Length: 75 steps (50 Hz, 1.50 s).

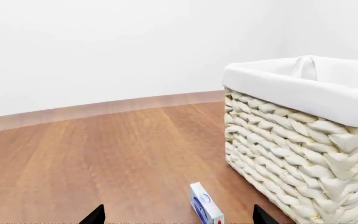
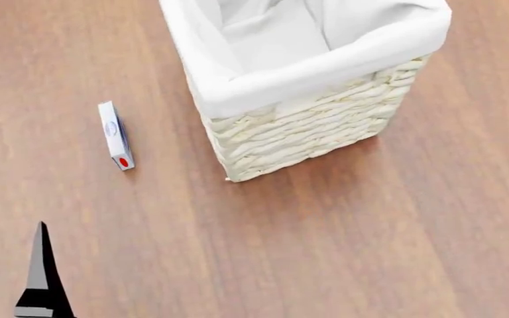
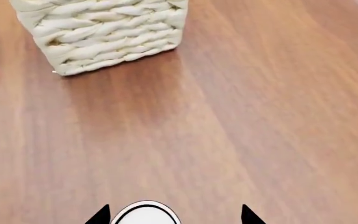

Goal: Pick up the alphabet soup and the cream cheese box, and put them in the basket.

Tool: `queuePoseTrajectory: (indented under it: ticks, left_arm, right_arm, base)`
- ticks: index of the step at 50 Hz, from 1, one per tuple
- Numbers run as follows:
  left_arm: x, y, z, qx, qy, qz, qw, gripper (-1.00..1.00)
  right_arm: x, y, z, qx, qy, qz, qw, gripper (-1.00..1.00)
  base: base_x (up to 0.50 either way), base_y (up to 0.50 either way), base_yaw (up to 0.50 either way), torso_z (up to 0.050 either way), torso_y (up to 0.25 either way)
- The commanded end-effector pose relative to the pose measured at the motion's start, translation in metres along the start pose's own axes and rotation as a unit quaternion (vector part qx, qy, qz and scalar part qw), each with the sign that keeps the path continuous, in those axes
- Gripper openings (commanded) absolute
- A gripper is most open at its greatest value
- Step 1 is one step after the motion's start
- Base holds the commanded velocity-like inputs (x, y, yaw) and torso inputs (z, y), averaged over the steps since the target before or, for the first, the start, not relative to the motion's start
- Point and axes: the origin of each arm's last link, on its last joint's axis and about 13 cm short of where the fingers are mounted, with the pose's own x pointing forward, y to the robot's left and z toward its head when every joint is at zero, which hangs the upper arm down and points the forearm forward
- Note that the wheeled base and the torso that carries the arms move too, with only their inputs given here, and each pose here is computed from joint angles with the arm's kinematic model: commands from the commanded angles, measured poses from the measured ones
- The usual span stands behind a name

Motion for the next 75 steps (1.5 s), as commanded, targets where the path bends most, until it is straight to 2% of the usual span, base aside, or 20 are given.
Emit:
queuePoseTrajectory:
  ticks: [1, 45, 75]
  left_arm:
    - [-0.001, 0.001, -0.001, 0.000, 0.002, 0.001, 1.000, 1.00]
    - [0.001, 0.003, -0.004, -0.003, 0.007, 0.013, 1.000, 1.00]
    - [0.003, 0.002, -0.007, -0.002, 0.009, 0.013, 1.000, 1.00]
  right_arm:
    - [0.000, 0.001, -0.005, 0.001, 0.021, 0.001, 1.000, 1.00]
    - [0.017, 0.011, -0.010, -0.004, 0.031, 0.051, 0.998, 1.00]
    - [0.027, 0.011, -0.022, 0.003, 0.052, 0.049, 0.997, 1.00]
  base:
    - [0.00, 0.00, 0.00, 0.000, 0.000]
    - [0.00, 0.00, 0.00, 0.000, 0.000]
    - [0.00, 0.00, 0.00, 0.000, 0.000]
